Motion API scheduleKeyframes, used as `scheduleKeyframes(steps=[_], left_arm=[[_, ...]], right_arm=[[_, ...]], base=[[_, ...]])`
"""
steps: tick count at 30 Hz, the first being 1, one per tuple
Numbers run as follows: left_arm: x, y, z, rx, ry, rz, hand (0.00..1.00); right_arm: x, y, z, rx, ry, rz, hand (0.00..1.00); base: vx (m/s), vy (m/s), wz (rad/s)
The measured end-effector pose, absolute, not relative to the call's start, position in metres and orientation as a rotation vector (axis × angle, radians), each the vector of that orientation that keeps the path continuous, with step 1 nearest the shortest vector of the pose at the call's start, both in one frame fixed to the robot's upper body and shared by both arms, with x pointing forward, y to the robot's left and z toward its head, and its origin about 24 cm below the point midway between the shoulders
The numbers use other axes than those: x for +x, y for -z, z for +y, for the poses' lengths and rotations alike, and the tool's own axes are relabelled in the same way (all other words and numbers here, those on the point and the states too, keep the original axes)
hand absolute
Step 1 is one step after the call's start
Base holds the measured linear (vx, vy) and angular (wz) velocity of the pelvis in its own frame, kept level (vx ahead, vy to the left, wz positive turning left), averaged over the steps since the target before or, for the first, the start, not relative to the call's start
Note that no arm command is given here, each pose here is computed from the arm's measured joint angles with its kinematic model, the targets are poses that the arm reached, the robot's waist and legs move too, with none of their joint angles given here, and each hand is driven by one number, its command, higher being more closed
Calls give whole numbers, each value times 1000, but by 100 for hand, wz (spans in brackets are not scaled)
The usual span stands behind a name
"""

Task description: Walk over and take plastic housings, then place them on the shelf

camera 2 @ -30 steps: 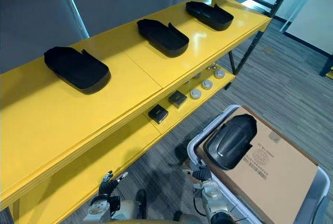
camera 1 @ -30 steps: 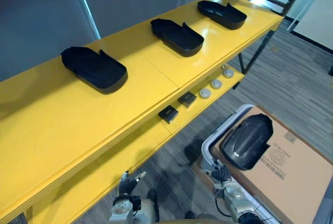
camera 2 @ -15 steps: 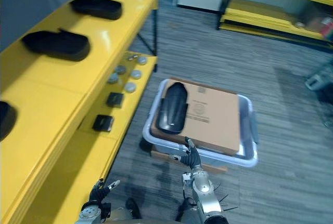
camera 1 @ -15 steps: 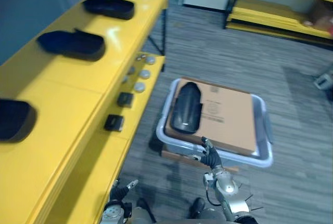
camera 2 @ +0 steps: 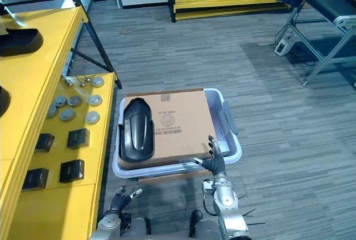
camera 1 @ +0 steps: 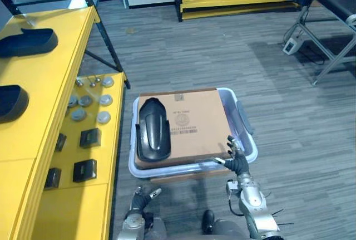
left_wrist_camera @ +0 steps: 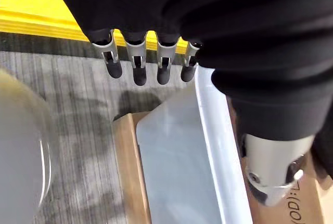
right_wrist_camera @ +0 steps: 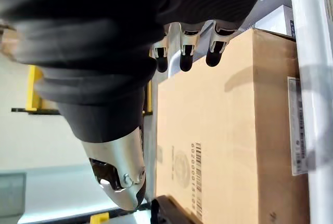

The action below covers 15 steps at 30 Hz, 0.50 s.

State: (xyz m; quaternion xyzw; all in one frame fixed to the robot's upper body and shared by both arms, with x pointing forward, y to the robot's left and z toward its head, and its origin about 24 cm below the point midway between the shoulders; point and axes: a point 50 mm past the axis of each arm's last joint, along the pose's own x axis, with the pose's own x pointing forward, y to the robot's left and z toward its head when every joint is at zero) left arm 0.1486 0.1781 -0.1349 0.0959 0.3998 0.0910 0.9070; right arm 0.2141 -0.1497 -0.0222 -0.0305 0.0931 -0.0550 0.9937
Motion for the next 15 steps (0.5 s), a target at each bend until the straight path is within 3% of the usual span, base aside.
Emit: scheduleKeyframes(steps=[15], left_arm=[[114, 141, 207, 182, -358, 897, 0]], right_arm=[[231, 3, -153, -278, 177, 92, 0]], base=[[70, 45, 24]])
